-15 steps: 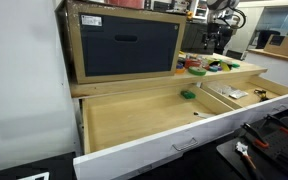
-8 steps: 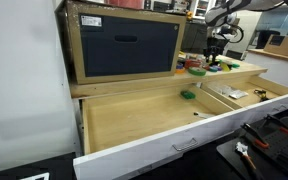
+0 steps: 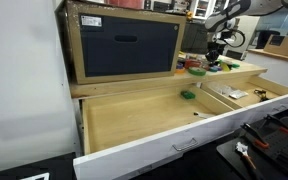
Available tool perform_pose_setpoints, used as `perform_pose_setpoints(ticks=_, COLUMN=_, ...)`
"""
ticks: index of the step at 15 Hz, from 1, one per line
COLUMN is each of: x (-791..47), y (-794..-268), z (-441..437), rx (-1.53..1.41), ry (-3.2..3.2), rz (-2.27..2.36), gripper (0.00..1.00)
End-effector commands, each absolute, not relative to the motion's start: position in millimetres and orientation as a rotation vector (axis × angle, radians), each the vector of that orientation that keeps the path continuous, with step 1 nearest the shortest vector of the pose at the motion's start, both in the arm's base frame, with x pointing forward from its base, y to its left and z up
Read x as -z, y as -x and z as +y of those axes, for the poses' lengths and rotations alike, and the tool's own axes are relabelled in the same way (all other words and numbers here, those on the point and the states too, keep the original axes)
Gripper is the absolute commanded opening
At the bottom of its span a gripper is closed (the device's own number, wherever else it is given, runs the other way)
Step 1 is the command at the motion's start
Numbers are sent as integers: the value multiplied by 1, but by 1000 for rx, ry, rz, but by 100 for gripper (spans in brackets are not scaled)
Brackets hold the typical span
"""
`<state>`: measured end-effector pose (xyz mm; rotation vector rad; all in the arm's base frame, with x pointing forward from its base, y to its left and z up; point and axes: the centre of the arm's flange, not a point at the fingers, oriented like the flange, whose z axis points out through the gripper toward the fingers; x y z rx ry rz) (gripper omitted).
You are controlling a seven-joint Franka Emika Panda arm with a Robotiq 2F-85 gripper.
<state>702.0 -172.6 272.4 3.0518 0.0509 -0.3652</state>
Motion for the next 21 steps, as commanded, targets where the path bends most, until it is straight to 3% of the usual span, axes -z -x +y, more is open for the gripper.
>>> perform_pose_setpoints(ticks=1, x=-269, y=-691, z=-171, rx=336, ry=-3042, rz=111, gripper=0)
perform_pose_setpoints(ticks=21, x=-271, y=-673, z=-120, rx=307, ry=-2962, rz=309, gripper=0)
